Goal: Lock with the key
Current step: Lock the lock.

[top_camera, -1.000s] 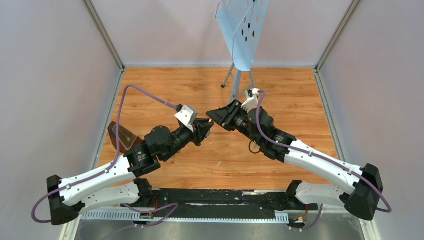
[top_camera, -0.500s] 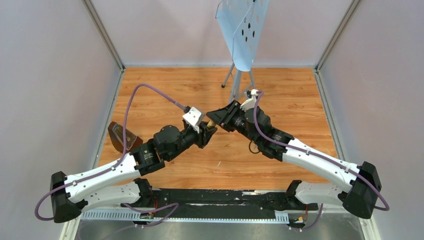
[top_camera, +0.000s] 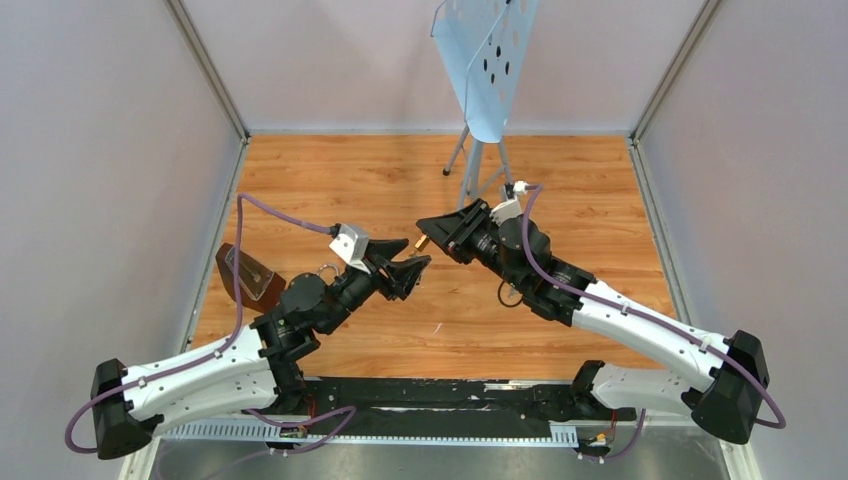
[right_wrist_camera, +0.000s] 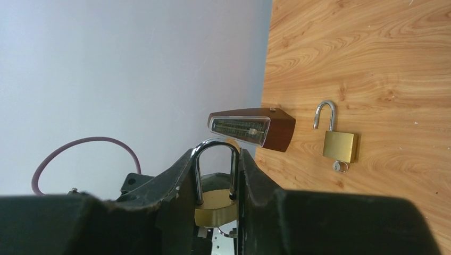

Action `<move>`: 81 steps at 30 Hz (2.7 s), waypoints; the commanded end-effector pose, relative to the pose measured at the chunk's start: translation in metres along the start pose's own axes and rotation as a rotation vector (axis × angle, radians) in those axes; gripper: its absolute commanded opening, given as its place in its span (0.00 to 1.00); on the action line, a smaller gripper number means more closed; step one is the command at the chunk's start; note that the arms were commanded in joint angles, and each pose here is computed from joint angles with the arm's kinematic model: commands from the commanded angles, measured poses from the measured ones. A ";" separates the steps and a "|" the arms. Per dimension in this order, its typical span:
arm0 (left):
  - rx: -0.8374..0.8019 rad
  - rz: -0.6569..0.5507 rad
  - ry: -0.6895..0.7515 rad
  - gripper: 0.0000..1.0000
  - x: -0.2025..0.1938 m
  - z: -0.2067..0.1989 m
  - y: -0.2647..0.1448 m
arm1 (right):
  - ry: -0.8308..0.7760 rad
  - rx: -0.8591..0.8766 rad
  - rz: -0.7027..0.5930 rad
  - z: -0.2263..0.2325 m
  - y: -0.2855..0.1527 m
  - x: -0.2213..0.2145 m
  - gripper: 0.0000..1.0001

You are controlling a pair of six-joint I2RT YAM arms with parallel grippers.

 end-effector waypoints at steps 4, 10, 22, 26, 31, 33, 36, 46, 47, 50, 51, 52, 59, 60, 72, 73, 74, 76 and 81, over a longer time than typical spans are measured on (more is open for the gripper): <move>0.018 -0.146 -0.005 0.70 0.031 0.001 0.003 | 0.064 0.091 -0.014 0.024 -0.006 0.005 0.00; 0.028 -0.130 0.018 0.61 0.026 0.000 0.013 | 0.073 0.092 -0.008 0.025 -0.006 0.004 0.00; 0.039 -0.162 0.025 0.49 0.030 0.000 0.019 | 0.072 0.086 0.006 0.022 -0.005 0.002 0.00; 0.044 -0.163 0.030 0.46 0.030 0.001 0.019 | 0.077 0.083 0.008 0.022 -0.004 0.002 0.00; 0.038 -0.153 0.036 0.21 0.027 0.001 0.019 | 0.083 0.082 0.014 0.022 -0.004 0.001 0.00; 0.037 -0.151 0.036 0.12 0.026 0.000 0.019 | 0.086 0.083 0.015 0.022 -0.004 0.001 0.00; 0.034 -0.150 0.037 0.00 0.026 0.000 0.019 | 0.089 0.079 0.018 0.021 -0.005 0.000 0.08; 0.013 0.019 0.033 0.00 0.033 0.004 0.015 | -0.208 0.106 0.008 -0.012 -0.040 0.020 0.85; -0.018 0.023 0.019 0.00 0.039 0.003 0.016 | -0.268 0.122 0.009 -0.016 -0.048 0.024 0.85; -0.137 0.128 0.005 0.00 0.034 -0.002 0.015 | -0.468 0.212 0.026 -0.016 -0.076 0.031 0.82; -0.150 0.127 -0.007 0.00 0.042 0.001 0.016 | -0.529 0.231 0.027 -0.016 -0.086 0.034 0.82; -0.218 0.177 -0.014 0.00 0.037 -0.004 0.014 | -0.577 0.242 0.030 -0.017 -0.094 0.035 0.81; -0.491 0.251 -0.017 0.00 0.051 -0.011 0.009 | -0.764 0.415 0.176 0.001 -0.134 0.022 0.66; -0.537 0.255 -0.016 0.00 0.052 -0.015 0.007 | -0.776 0.424 0.195 0.003 -0.135 0.020 0.63; -0.775 0.100 0.093 0.00 0.077 -0.034 -0.013 | -0.959 0.509 0.204 0.017 -0.147 0.021 0.59; -0.784 0.096 0.097 0.00 0.078 -0.034 -0.014 | -0.972 0.533 0.235 0.018 -0.148 0.018 0.61; -0.788 0.091 0.102 0.00 0.079 -0.035 -0.014 | -0.983 0.552 0.265 0.018 -0.149 0.015 0.62; -0.810 0.080 0.110 0.00 0.080 -0.036 -0.015 | -1.004 0.572 0.303 0.019 -0.146 0.012 0.62; -0.833 0.047 0.130 0.00 0.082 -0.038 -0.018 | -1.027 0.622 0.374 0.025 -0.140 0.006 0.54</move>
Point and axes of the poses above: each gripper's point midway between its finger pads, its own y axis out along the fingers, its own z axis along the line the jaws close on, x = y × z, the point moved 6 cm from there along -y, back along the fingers, and after that the axes turned 9 degrees about y, right-handed, at the moved point
